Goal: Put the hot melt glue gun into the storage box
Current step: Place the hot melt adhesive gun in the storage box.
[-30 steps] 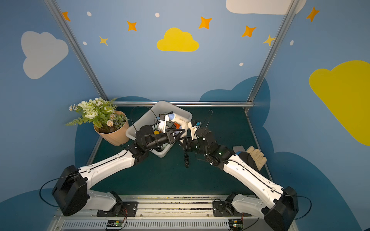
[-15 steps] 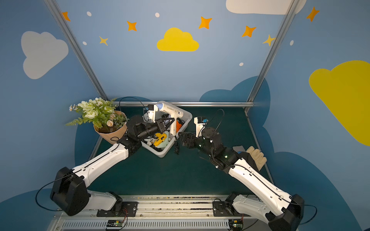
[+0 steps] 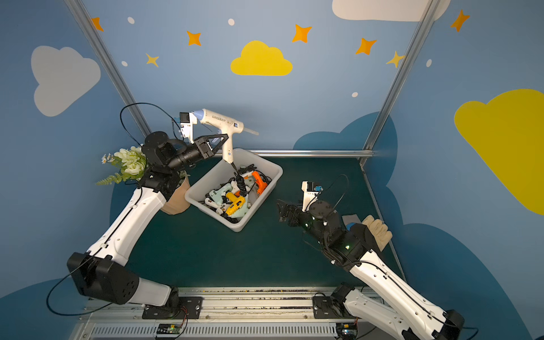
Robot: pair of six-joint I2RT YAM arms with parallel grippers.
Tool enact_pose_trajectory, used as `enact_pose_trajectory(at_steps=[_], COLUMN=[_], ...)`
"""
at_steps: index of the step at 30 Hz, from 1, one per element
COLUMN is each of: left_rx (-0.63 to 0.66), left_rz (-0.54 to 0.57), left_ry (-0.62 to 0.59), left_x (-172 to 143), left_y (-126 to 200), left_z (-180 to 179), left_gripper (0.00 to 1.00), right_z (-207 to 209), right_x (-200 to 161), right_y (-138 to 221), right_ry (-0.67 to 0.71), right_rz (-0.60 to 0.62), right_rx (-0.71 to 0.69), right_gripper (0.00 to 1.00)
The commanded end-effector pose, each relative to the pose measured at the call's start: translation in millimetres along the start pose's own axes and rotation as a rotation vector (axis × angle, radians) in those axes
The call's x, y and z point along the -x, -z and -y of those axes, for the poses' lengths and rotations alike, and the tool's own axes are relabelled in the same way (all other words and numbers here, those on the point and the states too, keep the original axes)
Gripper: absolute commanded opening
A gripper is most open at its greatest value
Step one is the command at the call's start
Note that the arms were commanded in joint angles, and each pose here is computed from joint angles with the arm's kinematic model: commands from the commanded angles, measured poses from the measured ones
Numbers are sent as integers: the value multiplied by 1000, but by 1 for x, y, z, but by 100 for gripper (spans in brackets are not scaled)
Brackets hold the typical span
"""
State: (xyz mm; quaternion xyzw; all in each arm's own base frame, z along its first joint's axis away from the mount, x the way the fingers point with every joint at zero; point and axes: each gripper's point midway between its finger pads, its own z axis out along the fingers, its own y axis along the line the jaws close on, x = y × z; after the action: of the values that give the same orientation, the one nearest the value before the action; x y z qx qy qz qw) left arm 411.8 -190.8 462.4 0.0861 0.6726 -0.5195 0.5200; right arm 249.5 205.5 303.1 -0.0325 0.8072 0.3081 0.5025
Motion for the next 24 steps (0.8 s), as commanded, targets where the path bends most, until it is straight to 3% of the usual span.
enact_pose_trajectory(at_steps=[1,9,24], left_rx=[10,68,154], left_rz=[-50,-85,-246], left_ry=[-13,39,182], left_x=[-6,-30,-109], left_y=[0,-21,-76], left_z=[-12,-58,-128], left_gripper=[3,3,3], right_z=[10,16,22], right_x=[-1,-7,-13], right_y=[5,4,7], right_ry=[-11,-21,-35], right_rz=[10,-12,-28], right_rx=[-44,-67,-89], right_gripper=[98,98,98])
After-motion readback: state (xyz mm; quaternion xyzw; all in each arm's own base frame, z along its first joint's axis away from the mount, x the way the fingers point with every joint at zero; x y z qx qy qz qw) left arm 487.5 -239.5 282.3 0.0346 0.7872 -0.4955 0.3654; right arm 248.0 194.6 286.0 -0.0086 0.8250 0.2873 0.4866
